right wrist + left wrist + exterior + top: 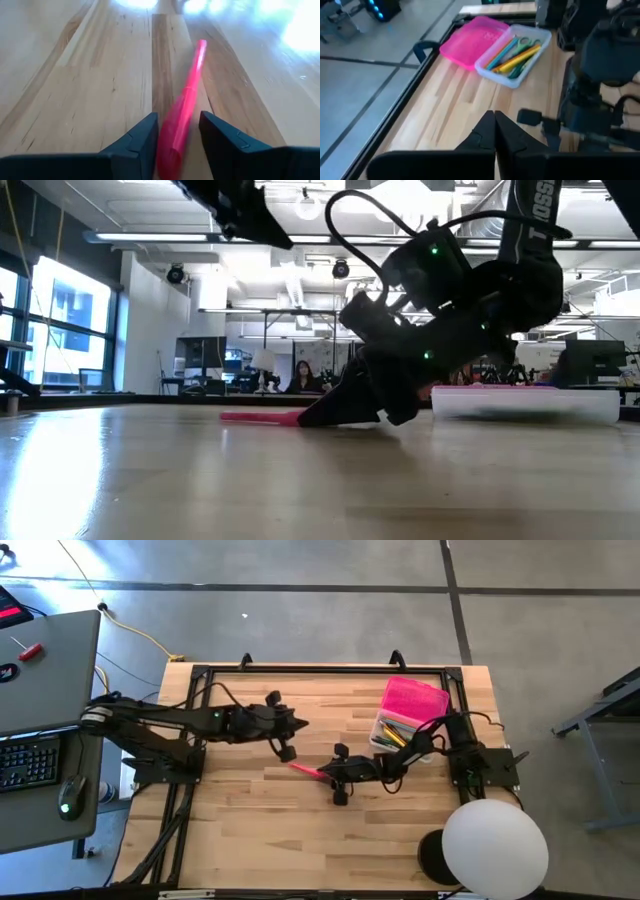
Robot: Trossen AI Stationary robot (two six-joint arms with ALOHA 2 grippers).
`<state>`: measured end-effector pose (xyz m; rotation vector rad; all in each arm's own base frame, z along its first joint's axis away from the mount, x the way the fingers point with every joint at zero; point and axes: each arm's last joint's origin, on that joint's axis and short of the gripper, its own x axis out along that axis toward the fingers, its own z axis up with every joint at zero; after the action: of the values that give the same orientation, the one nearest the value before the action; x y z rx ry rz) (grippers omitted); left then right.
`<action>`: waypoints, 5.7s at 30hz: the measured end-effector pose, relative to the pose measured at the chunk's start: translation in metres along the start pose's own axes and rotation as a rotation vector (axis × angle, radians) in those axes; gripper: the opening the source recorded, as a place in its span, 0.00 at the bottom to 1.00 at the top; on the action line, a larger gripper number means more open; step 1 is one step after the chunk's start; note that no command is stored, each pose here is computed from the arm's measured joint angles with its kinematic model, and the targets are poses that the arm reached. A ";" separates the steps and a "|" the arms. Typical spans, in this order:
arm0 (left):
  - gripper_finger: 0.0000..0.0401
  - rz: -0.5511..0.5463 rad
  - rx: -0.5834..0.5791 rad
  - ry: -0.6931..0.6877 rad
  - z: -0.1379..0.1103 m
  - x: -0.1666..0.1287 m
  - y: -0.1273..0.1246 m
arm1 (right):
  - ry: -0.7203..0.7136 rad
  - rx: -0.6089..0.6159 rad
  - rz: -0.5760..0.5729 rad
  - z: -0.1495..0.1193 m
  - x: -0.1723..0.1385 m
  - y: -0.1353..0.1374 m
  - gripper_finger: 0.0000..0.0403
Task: Pick & place school supplies into a supply box
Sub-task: Put the pink pen into the pink supply box, then close the pink supply box
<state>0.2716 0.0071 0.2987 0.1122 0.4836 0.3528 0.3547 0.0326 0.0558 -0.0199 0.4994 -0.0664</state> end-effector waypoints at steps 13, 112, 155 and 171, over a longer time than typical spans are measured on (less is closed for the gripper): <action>0.14 0.000 -0.010 -0.025 0.003 -0.004 0.001 | -0.028 0.006 -0.027 0.001 0.002 -0.005 0.24; 0.06 0.110 -0.141 -0.087 0.010 -0.015 0.009 | 0.194 0.392 -0.258 -0.014 -0.135 -0.083 0.00; 0.05 0.202 -0.269 -0.043 0.003 -0.014 0.011 | 0.209 -0.100 -0.228 0.099 -0.111 -0.051 0.00; 0.04 0.379 -0.459 0.313 -0.057 0.072 0.028 | 0.050 0.539 -0.591 -0.001 -0.201 -0.108 0.00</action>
<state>0.2957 0.0607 0.2227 -0.3066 0.6793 0.8520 0.1717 -0.0611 0.1553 0.3639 0.4991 -0.7793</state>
